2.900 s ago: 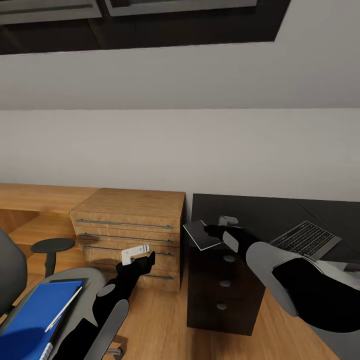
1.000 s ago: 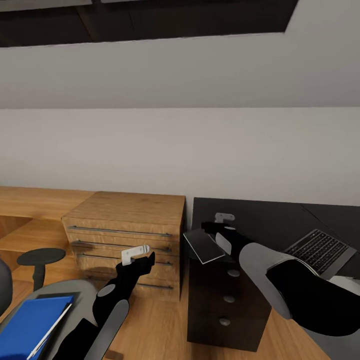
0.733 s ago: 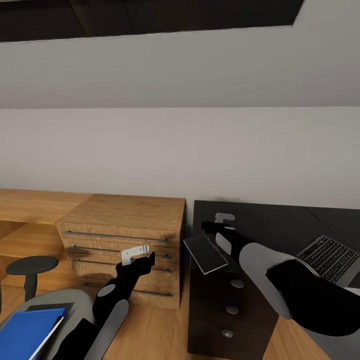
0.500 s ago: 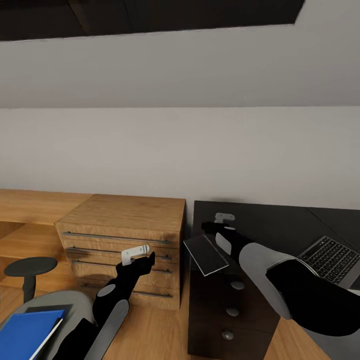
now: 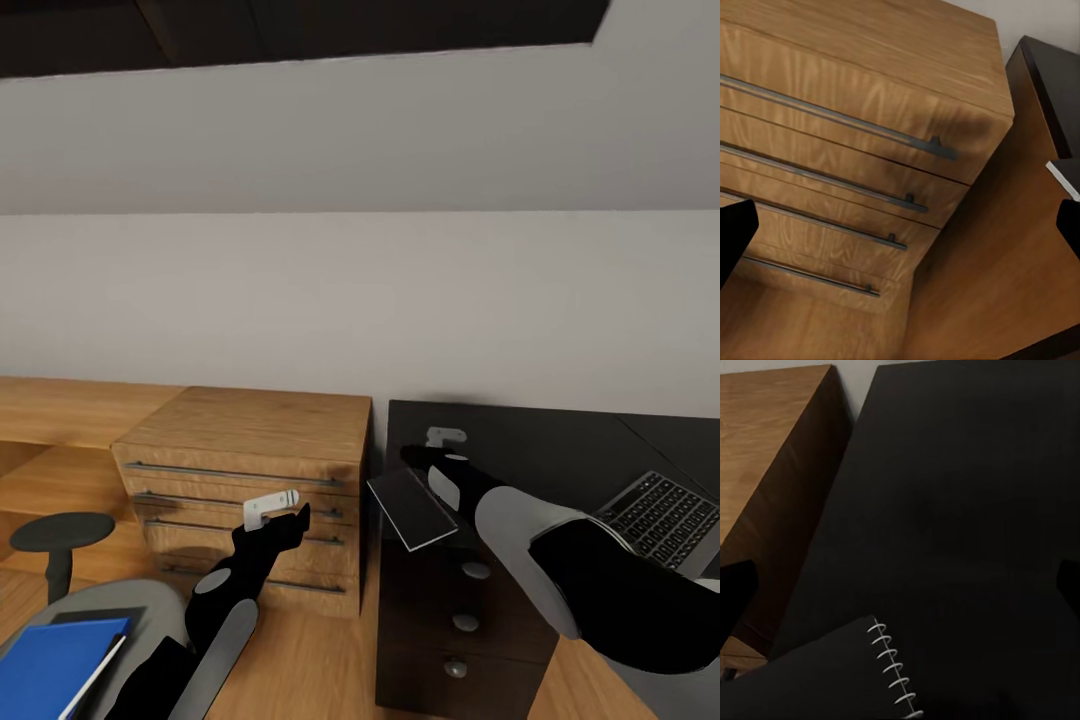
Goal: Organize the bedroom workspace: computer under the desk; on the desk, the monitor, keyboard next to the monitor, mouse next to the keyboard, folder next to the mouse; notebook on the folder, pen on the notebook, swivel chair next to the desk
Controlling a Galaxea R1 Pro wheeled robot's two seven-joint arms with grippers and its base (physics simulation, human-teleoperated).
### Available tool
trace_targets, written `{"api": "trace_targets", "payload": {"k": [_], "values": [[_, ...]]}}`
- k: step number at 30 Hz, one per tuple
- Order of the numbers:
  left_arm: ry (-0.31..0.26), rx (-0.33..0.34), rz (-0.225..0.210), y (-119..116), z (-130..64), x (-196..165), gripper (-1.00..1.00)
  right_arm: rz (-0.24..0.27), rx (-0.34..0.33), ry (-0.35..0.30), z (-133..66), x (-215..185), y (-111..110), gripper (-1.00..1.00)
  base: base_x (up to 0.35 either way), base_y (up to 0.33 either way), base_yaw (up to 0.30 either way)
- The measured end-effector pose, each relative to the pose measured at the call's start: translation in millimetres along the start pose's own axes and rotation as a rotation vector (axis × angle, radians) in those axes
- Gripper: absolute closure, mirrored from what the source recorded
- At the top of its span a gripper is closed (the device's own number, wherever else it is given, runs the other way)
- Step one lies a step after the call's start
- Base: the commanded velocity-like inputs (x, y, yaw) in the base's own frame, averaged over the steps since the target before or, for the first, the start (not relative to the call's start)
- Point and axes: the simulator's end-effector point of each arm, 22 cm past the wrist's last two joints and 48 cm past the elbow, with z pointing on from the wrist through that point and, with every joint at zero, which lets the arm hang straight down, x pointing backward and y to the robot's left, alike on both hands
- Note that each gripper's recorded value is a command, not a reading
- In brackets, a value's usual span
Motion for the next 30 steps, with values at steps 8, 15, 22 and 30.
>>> {"api": "trace_targets", "payload": {"k": [8,15,22,30], "values": [[0.008,-0.002,0.0,1.2,2.2,3.8,-1.0,-0.05,-0.018,0.011,1.9,7.9,14.8,-1.0,0.0,0.0,0.153],[0.015,-0.004,0.0,2.0,3.9,6.8,-1.0,-0.052,-0.016,0.017,4.4,11.5,13.1,-1.0,0.0,0.0,0.112],[0.024,-0.008,0.003,3.3,6.1,11.4,-1.0,-0.051,-0.012,0.021,6.7,13.8,10.9,-1.0,0.0,0.0,0.002],[0.035,-0.011,0.003,4.8,8.8,16.4,-1.0,-0.05,-0.01,0.031,10.7,20.3,9.2,-1.0,0.0,0.0,0.0]]}}
